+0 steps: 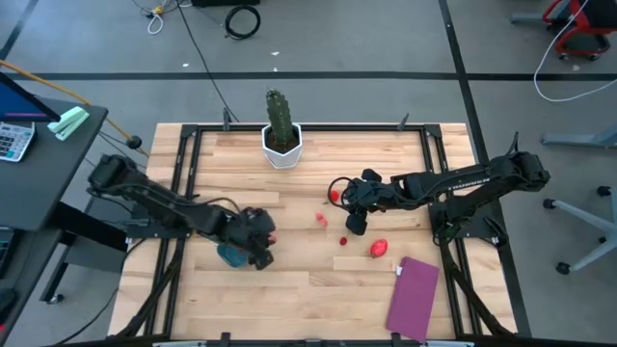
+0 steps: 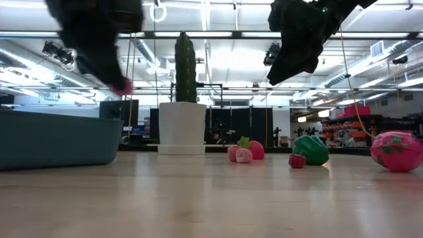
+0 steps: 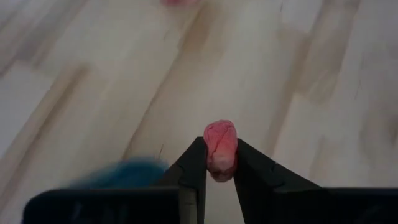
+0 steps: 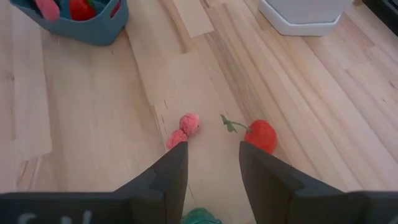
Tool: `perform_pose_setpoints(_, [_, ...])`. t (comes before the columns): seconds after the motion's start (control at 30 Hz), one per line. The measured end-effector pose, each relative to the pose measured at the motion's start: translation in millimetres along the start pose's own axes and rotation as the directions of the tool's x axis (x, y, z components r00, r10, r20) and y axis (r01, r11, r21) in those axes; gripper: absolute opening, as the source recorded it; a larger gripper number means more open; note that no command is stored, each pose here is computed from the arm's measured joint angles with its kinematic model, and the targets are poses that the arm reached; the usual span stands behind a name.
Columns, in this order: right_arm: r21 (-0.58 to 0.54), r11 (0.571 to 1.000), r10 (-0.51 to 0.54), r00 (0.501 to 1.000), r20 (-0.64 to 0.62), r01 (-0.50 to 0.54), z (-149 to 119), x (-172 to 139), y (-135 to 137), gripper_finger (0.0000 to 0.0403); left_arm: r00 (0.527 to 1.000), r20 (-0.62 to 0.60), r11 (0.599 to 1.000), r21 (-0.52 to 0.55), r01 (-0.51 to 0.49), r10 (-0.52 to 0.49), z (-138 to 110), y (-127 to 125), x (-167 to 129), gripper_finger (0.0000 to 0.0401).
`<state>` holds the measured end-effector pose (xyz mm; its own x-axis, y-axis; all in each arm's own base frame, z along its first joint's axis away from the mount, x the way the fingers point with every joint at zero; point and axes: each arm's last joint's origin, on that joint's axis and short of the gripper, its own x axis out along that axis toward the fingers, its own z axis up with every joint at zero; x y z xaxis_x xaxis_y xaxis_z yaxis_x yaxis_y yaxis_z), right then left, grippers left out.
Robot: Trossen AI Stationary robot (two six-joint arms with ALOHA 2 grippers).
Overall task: Pick and placing Produce into tupperware
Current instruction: Put the bottom pink peach into the blue bin, then put the red cherry into the blue bin
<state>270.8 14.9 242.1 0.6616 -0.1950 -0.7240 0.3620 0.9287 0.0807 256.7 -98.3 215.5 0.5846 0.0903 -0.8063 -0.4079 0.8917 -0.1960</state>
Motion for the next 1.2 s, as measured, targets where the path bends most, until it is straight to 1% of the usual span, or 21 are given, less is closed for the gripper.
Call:
perform_pose_setpoints(0.07, [0.000,1.000,0.000,1.000,-0.001,0.000,-0.1,0.0,0.0,0.0151,0.998,-0.040,0.999,-0.022,-0.039,0.038,-8.2,2.2,-8.8,0.0070])
perform_pose_setpoints(0.2, [0.000,1.000,0.000,1.000,0.000,0.000,0.0,0.0,0.0,0.0151,0.975,-0.145,0.981,-0.076,-0.180,0.167,-28.4,9.0,-16.9,0.0075])
perform_pose_setpoints(0.3, [0.000,1.000,0.000,1.000,0.000,0.000,0.0,0.0,0.0,0.0151,0.960,-0.181,0.965,-0.119,-0.235,0.212,-38.0,10.2,-20.6,0.0076])
perform_pose_setpoints(0.37, [0.000,1.000,0.000,1.000,0.000,0.000,0.0,0.0,0.0,0.0151,0.964,-0.171,0.965,-0.130,-0.228,0.204,-39.8,7.7,-21.6,0.0078])
perform_pose_setpoints(0.5, [0.000,1.000,0.000,1.000,0.000,0.000,0.0,0.0,0.0,0.0151,0.963,-0.171,0.970,-0.092,-0.224,0.206,-42.6,6.1,-23.0,0.0091])
perform_pose_setpoints(0.83, [0.010,1.000,0.000,1.000,0.000,0.000,0.0,0.0,0.0,0.0151,0.961,-0.166,0.966,-0.098,-0.238,0.220,-40.2,8.7,-21.9,0.0158])
perform_pose_setpoints(0.93, [0.010,1.000,0.000,1.000,0.000,0.000,0.0,0.0,0.0,0.0151,0.960,-0.138,0.961,-0.100,-0.259,0.245,-38.3,10.6,-21.5,0.0173])
perform_pose_setpoints(1.07, [0.011,1.000,0.000,1.000,0.000,0.000,0.0,0.0,0.0,0.0151,0.953,-0.057,0.947,-0.108,-0.303,0.298,-33.6,13.9,-20.5,0.0180])
perform_pose_setpoints(1.2, [0.027,1.000,0.006,1.000,0.005,-0.007,-0.2,-0.3,1.8,0.0151,0.948,-0.047,0.940,-0.124,-0.319,0.315,-29.8,17.3,-18.9,0.0177])
